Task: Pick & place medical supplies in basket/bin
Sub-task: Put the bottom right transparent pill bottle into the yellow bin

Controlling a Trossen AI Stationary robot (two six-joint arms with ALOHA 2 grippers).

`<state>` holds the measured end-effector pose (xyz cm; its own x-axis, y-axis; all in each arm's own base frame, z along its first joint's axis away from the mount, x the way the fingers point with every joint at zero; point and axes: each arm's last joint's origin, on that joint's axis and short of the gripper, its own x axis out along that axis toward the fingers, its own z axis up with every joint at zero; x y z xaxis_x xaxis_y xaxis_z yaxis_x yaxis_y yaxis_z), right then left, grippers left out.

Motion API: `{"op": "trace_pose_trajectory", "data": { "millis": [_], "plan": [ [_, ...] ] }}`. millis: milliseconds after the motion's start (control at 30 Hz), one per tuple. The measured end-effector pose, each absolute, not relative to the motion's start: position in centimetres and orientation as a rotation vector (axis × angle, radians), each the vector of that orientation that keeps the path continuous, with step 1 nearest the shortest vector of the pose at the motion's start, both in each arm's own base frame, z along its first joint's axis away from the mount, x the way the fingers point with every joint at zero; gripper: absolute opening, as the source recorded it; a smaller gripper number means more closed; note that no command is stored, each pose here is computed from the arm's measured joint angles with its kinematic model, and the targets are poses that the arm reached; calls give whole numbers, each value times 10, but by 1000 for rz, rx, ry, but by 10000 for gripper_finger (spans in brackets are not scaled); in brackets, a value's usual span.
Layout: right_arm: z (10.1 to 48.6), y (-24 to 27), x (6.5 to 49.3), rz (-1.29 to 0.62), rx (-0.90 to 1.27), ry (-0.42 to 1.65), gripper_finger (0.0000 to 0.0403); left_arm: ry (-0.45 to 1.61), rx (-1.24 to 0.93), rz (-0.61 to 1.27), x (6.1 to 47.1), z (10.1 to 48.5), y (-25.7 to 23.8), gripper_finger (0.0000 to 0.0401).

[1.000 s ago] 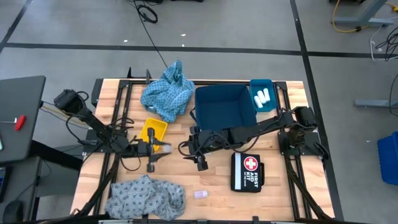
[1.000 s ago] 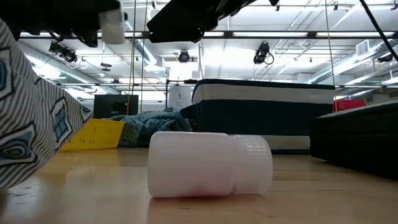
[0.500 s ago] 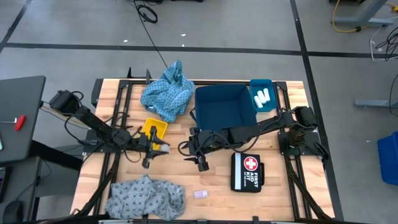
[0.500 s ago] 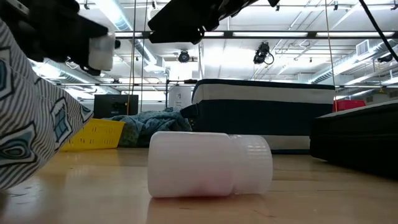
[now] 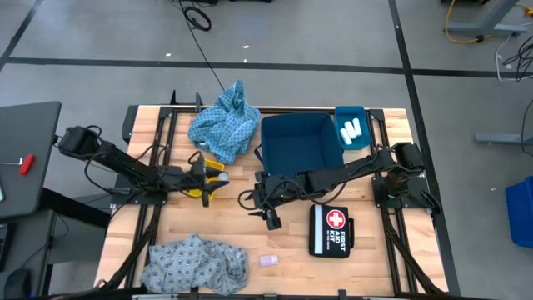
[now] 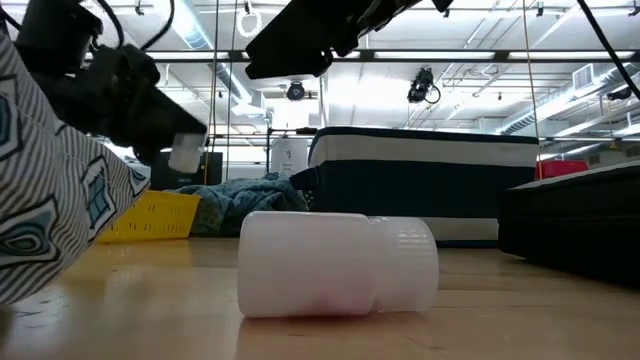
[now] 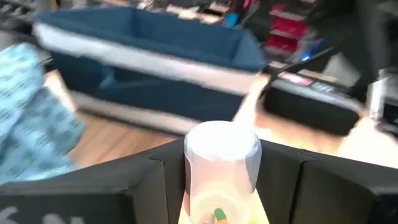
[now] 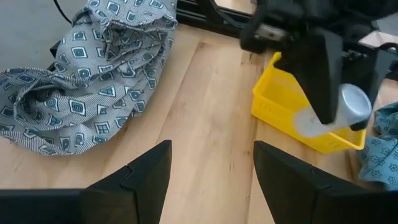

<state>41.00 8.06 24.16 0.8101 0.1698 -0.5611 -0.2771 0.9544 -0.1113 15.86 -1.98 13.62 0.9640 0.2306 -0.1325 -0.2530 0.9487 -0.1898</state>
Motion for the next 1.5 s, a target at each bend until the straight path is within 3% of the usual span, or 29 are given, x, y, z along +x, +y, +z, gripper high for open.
{"op": "trace_pose_trajectory", "data": {
  "millis": [333, 800, 1033, 1500],
  "plan": [
    [242, 82, 410, 257, -185, 579, 233, 172, -207, 385, 179, 150, -10, 151],
    [239, 82, 408, 271, -190, 609, 233, 616, -113, 658, 199, 202, -15, 151],
    [238, 82, 407, 285, -185, 622, 233, 794, -179, 713, 183, 188, -15, 151],
    [236, 83, 405, 307, -171, 650, 233, 928, -276, 605, 172, 165, -20, 151]
  ]
}}
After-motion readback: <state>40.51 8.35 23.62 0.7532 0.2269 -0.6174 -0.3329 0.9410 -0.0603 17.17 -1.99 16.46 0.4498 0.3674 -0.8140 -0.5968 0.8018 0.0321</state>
